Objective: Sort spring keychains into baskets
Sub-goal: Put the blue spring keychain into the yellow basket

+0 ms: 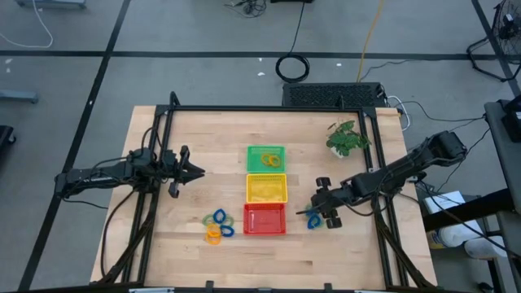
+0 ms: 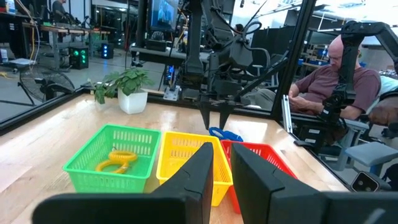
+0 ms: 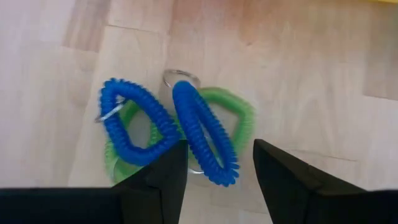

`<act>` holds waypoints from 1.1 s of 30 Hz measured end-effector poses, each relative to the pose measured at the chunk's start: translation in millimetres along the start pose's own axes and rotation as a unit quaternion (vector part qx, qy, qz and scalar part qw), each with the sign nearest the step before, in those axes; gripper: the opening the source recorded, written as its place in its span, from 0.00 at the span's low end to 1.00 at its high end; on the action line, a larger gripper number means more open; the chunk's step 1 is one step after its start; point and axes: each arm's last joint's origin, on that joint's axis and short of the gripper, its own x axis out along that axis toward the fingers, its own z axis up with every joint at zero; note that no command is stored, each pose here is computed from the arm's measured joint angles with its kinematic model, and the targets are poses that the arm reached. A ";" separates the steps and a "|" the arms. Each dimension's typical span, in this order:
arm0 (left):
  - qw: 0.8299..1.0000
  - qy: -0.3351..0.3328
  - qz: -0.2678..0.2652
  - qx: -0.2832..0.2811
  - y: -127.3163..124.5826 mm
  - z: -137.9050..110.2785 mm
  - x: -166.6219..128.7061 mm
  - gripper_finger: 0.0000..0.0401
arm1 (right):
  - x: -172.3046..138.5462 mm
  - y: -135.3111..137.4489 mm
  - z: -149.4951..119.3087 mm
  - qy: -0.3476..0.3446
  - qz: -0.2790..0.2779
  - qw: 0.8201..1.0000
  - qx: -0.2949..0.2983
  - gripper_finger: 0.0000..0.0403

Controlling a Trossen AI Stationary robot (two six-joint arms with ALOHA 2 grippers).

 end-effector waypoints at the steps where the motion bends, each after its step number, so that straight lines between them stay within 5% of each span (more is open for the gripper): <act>1: 1.000 0.000 0.000 0.000 0.0 0.0 0.0 0.15 | 0.0 1.2 0.1 -0.001 0.006 1.000 -0.001 0.42; 13: 1.000 0.000 0.000 0.000 0.0 0.0 0.0 0.15 | -0.3 4.6 0.0 -0.002 0.013 1.000 0.001 0.42; 19: 1.000 0.000 0.000 0.000 0.0 0.0 0.0 0.15 | -0.5 1.0 0.5 -0.012 -0.048 0.999 -0.014 0.42; 25: 1.000 0.000 0.000 0.000 0.0 0.0 0.0 0.15 | -0.4 0.8 -0.3 -0.008 -0.051 0.999 -0.016 0.42; 33: 1.000 0.000 0.000 0.000 0.0 0.0 0.0 0.15 | 5.8 -6.4 -10.7 0.000 -0.059 0.997 0.048 0.42</act>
